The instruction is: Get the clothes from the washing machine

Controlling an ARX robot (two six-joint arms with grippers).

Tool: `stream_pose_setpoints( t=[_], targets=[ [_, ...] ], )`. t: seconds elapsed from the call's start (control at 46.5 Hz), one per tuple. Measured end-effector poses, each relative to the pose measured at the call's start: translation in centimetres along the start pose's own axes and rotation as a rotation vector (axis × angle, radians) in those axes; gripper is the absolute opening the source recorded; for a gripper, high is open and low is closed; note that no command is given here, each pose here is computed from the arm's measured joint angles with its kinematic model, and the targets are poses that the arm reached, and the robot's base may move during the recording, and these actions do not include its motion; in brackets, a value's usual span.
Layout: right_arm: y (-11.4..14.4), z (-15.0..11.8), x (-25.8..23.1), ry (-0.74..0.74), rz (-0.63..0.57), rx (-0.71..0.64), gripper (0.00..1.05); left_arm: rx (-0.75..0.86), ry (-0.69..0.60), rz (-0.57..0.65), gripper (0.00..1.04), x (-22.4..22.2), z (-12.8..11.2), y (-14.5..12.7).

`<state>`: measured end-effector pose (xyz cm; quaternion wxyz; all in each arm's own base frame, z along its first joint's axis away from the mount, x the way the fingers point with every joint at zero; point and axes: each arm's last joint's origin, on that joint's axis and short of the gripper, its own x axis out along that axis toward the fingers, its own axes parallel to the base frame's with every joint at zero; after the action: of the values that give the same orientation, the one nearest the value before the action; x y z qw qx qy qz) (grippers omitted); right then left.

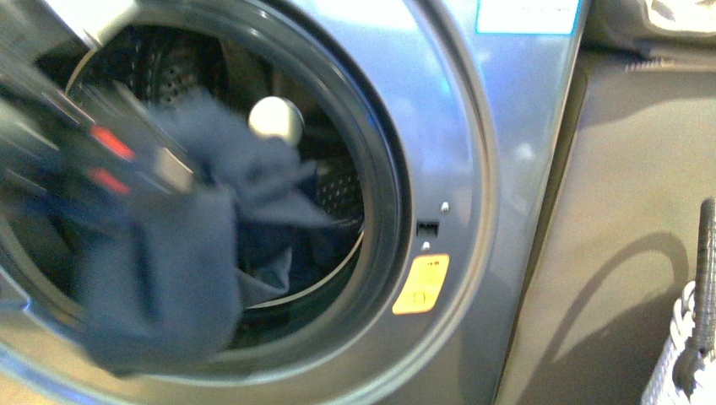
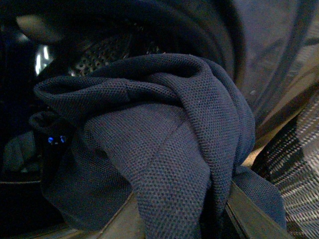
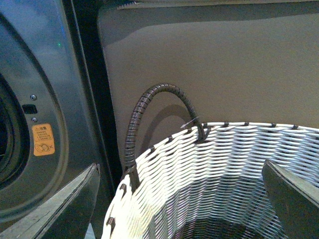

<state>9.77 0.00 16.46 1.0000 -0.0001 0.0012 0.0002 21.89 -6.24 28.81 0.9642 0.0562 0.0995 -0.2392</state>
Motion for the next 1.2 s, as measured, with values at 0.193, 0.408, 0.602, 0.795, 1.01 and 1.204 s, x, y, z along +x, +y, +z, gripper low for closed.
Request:
stream_pose_setpoints(
  t=[0.193, 0.408, 0.602, 0.795, 1.01, 1.204],
  targets=[
    [0.0, 0.0, 0.0, 0.000, 0.000, 0.000, 0.97, 0.054, -0.097, -0.052, 0.21, -2.9, 3.0, -0.9],
    [0.0, 0.0, 0.0, 0.000, 0.000, 0.000, 0.97, 0.115, -0.200, -0.107, 0.21, -5.5, 6.7, -2.1],
    [0.0, 0.0, 0.0, 0.000, 0.000, 0.000, 0.97, 0.174, -0.287, -0.172, 0.21, -7.1, 10.0, -3.8],
    [0.0, 0.0, 0.0, 0.000, 0.000, 0.000, 0.97, 0.210, -0.368, -0.202, 0.21, -7.6, 13.8, -4.9],
    [0.0, 0.0, 0.0, 0.000, 0.000, 0.000, 0.97, 0.229, -0.421, -0.218, 0.21, -6.9, 17.8, -5.6],
    [0.0, 0.0, 0.0, 0.000, 0.000, 0.000, 0.97, 0.228, -0.430, -0.215, 0.21, -4.7, 21.6, -5.8]
  ],
)
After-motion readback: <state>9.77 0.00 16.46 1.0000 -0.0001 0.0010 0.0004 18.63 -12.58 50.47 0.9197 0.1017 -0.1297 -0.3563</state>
